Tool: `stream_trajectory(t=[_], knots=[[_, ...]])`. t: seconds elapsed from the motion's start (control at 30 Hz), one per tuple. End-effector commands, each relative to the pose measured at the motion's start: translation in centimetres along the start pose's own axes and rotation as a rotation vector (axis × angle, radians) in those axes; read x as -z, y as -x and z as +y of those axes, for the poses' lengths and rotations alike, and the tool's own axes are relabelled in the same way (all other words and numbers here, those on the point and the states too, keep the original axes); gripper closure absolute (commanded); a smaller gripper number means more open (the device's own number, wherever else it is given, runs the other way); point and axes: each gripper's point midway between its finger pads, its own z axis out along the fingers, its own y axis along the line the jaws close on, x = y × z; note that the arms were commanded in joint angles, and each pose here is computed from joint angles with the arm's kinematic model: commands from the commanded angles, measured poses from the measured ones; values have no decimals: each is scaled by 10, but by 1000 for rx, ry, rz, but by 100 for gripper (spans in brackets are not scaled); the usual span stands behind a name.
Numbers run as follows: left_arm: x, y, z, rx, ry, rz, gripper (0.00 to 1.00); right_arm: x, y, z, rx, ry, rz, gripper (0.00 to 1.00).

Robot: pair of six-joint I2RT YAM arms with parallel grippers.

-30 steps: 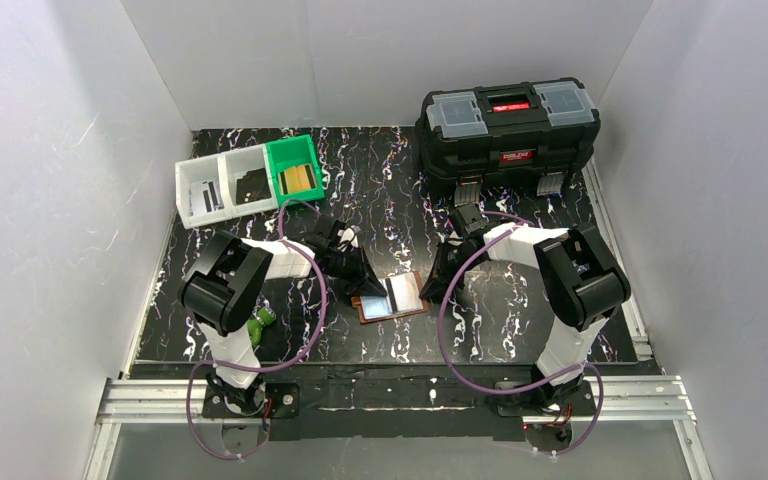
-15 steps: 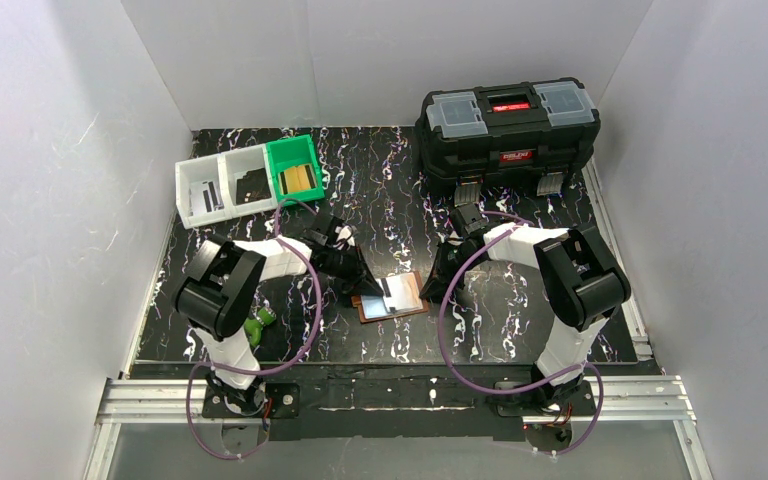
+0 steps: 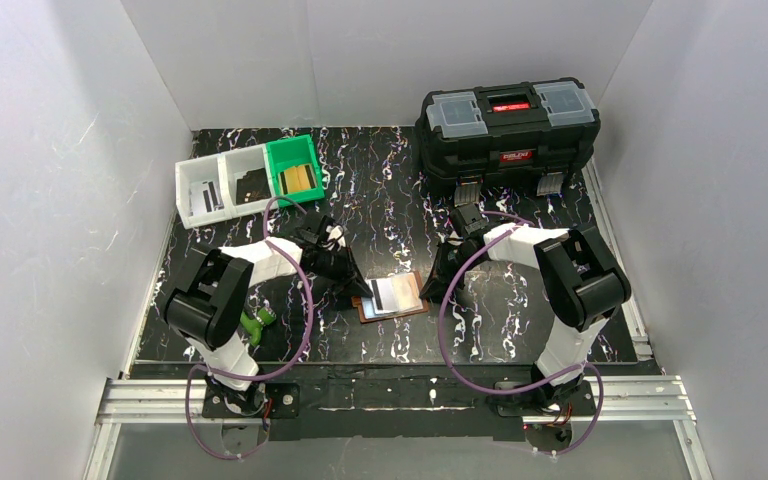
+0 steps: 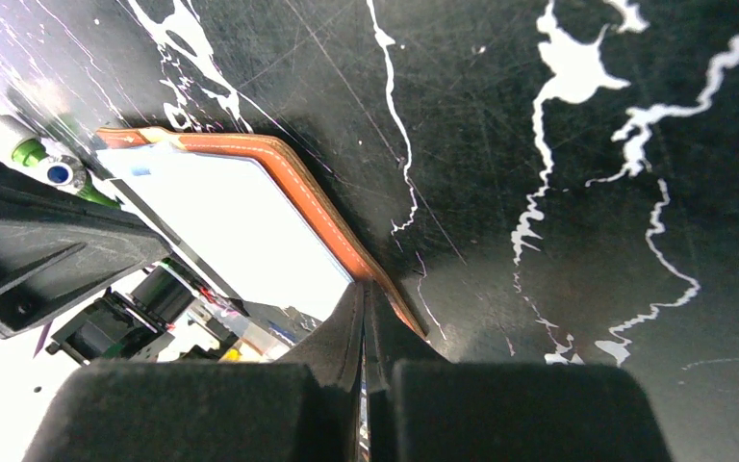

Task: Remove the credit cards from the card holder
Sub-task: Remove the credit card from the card holder.

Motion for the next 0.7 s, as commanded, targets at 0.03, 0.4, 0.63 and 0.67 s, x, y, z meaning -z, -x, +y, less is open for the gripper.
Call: stream_trajectory(t=[0.03, 0.4, 0.63, 0.67], knots=[[10, -6, 4, -12, 9, 1, 100, 5, 19, -39, 41, -189, -119, 96], [14, -6, -2, -29, -4, -5, 100, 46, 22, 24, 178, -88, -217, 49], [20, -6, -10, -38, -33, -9, 100, 50, 18, 44, 218, -69, -225, 46], [21, -6, -11, -40, -38, -10, 100, 52, 17, 46, 223, -63, -230, 45]])
